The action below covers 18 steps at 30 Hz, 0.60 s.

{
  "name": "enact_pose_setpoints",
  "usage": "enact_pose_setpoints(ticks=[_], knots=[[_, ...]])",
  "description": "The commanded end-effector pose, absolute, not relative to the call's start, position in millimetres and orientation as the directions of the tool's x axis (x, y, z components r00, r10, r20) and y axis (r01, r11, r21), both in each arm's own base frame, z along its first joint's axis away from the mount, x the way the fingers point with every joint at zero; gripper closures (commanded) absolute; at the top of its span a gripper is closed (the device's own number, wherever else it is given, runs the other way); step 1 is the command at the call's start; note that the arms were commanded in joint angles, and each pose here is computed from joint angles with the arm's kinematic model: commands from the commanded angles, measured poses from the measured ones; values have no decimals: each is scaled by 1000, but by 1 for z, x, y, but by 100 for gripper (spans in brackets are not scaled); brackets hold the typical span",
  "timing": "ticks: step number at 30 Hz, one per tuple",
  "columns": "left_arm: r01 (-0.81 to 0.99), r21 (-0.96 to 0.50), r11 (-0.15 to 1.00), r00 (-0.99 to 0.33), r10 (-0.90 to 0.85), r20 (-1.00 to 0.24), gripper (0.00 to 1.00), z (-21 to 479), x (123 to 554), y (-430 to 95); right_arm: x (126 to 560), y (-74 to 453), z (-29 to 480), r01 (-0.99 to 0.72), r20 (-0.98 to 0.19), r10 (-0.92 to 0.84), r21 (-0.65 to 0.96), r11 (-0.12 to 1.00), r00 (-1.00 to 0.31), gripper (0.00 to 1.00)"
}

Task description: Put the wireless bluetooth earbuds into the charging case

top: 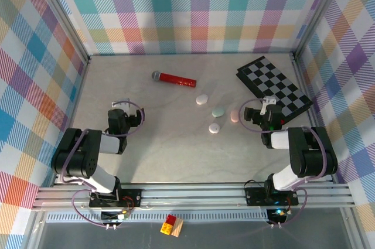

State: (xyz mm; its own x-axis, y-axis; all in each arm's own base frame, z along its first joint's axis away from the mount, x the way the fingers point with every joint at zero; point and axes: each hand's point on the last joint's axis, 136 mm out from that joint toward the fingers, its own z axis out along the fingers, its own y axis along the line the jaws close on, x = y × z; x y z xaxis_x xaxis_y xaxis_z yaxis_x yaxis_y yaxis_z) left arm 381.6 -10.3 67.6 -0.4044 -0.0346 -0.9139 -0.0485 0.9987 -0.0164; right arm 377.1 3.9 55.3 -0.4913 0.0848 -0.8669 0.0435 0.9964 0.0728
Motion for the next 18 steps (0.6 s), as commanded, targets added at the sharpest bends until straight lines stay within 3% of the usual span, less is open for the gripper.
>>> enact_pose_setpoints(ticks=[1,18], knots=[[-32,-55,998,-396,-63,-916,0,81,402,-14,398,12,92,-30,-926,59,75,997,-372,1],[-33,-51,998,-390,-60,-919,0,81,402,-14,398,13,92,-31,-926,58,75,997,-372,1]])
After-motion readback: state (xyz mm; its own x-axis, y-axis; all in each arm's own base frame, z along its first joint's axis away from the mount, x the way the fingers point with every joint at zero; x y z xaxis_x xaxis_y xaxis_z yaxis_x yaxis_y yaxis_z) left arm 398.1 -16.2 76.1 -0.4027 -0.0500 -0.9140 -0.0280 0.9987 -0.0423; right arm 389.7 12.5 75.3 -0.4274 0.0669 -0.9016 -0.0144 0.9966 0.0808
